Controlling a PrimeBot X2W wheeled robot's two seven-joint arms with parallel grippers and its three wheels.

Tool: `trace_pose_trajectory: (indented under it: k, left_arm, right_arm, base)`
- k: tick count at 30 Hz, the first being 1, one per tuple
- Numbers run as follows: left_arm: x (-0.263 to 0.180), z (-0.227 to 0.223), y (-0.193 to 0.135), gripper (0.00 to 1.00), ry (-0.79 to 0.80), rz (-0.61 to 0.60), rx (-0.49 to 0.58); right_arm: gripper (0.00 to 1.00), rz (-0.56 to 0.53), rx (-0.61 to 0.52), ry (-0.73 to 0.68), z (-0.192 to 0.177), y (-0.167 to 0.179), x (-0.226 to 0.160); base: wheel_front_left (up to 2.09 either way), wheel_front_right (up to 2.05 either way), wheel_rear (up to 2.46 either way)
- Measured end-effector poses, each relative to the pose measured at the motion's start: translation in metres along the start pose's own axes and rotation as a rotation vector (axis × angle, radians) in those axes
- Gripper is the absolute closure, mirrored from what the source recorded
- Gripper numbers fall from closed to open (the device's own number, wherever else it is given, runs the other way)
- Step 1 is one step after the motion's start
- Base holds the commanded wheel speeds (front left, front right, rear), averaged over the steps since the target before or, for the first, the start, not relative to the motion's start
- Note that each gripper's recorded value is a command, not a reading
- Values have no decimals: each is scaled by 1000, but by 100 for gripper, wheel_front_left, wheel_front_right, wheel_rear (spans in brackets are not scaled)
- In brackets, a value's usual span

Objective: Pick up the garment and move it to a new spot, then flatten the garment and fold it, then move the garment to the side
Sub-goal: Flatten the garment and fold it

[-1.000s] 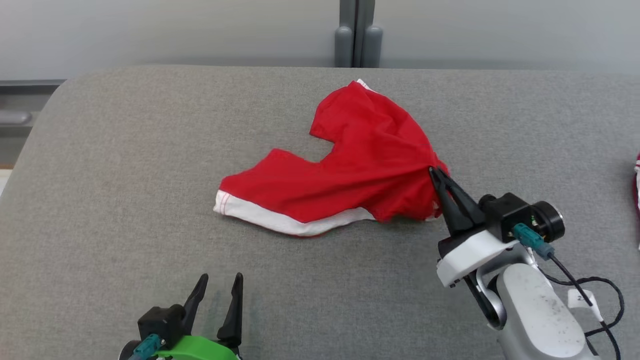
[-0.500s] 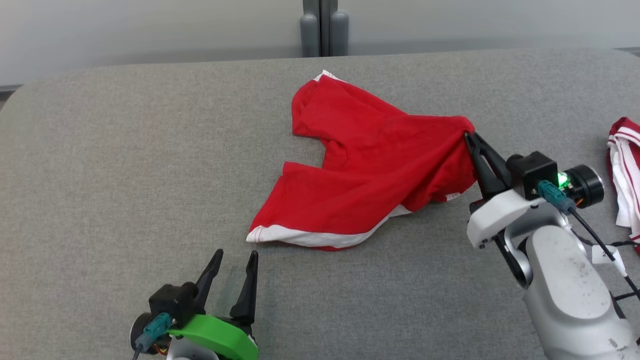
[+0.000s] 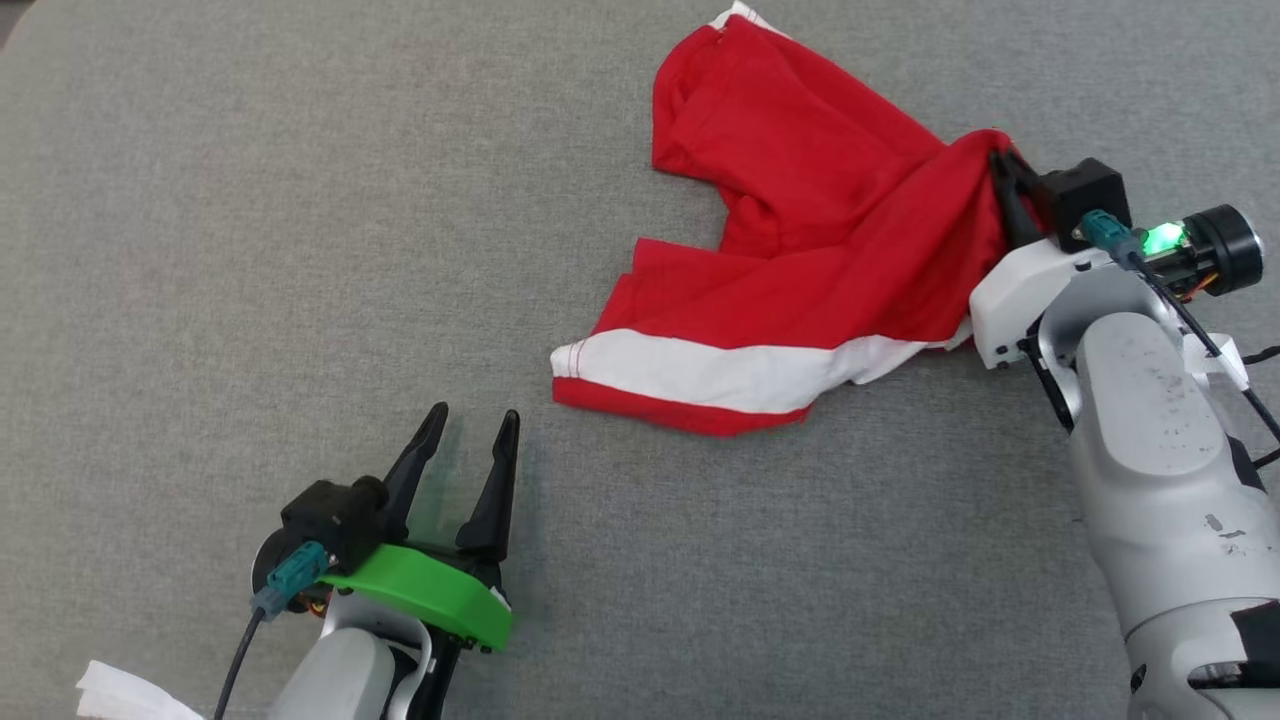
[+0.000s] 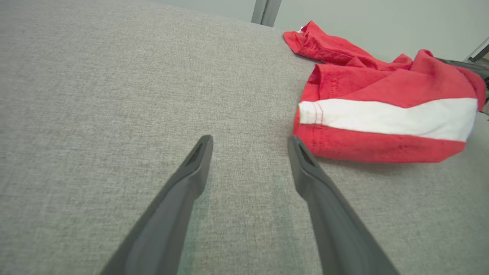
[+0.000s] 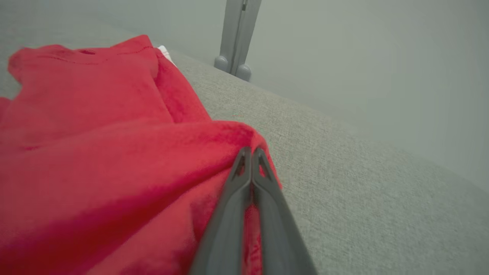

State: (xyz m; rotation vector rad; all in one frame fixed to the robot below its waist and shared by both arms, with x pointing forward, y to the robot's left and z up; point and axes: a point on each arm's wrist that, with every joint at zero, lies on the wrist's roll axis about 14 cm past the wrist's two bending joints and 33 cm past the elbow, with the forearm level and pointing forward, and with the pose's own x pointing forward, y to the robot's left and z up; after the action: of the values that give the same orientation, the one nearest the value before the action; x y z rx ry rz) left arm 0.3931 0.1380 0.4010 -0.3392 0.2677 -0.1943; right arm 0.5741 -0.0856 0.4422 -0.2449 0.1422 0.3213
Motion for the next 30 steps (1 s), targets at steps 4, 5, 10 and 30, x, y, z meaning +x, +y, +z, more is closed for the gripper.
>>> trace_pose_trajectory:
  k: [4, 5, 10, 30]
  left_arm:
    - [-3, -1, 13, 0, 5, 39, 1]
    - [-4, -1, 16, 0, 5, 49, 0]
    - [-9, -4, 17, 0, 11, 58, 5]
    - [-13, -2, -18, 0, -11, -27, 7]
  right_arm:
    - [0, -23, 46, 28, -20, 0, 8]
    - [0, -23, 49, 27, -22, 1, 8]
    - [0, -74, 62, -27, -9, -14, 1]
    - [0, -62, 209, -122, -4, 6, -107]
  base:
    - [0, 0, 0]
    - [0, 0, 0]
    - [0, 0, 0]
    - [0, 0, 0]
